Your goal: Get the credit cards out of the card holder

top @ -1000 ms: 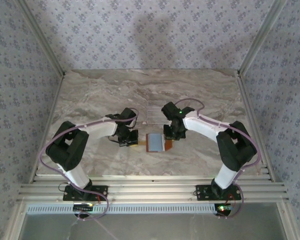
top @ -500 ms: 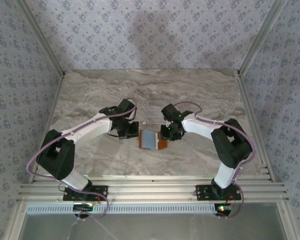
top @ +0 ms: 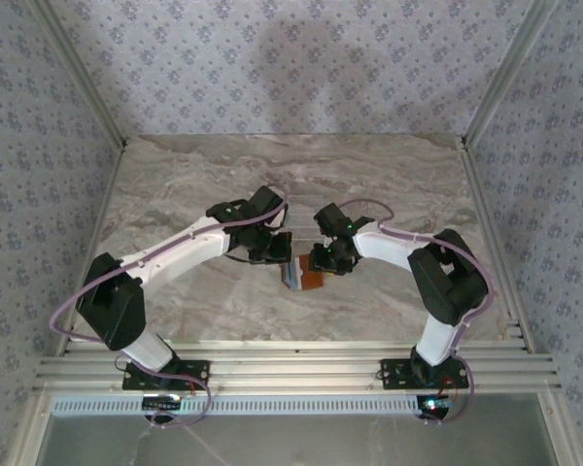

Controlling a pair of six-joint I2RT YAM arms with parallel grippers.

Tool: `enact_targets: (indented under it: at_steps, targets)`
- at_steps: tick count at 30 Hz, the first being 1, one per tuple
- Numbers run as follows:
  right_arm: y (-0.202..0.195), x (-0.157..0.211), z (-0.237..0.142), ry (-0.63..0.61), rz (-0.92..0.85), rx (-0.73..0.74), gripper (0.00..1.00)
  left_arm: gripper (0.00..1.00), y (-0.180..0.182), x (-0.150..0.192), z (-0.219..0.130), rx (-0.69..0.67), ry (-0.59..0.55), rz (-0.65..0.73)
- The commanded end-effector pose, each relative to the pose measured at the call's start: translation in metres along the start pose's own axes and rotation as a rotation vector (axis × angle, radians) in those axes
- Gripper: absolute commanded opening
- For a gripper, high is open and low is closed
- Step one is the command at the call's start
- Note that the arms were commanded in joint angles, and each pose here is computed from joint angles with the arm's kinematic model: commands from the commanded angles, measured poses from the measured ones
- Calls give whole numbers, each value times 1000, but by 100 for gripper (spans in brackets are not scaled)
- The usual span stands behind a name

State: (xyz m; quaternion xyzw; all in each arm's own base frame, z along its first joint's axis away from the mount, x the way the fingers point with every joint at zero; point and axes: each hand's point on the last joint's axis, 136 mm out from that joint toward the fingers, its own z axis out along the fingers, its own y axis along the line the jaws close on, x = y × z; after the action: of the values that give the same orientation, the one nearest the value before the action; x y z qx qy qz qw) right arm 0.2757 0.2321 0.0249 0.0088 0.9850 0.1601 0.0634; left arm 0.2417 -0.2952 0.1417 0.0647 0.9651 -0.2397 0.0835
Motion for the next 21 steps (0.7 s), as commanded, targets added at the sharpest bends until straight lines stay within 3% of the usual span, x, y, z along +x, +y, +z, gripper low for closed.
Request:
enact_targets:
  at_steps: [1,14,21]
  targets:
    - [-38,8,-13,7,30,132,44,5,-7,2,-5,9,22,2]
    - [-45,-4,-35,-57,69,94,46,5,-27,-5,-11,61,17,25]
    - [-29,-5,-39,-65,51,23,49,5,-9,0,-3,-17,30,14]
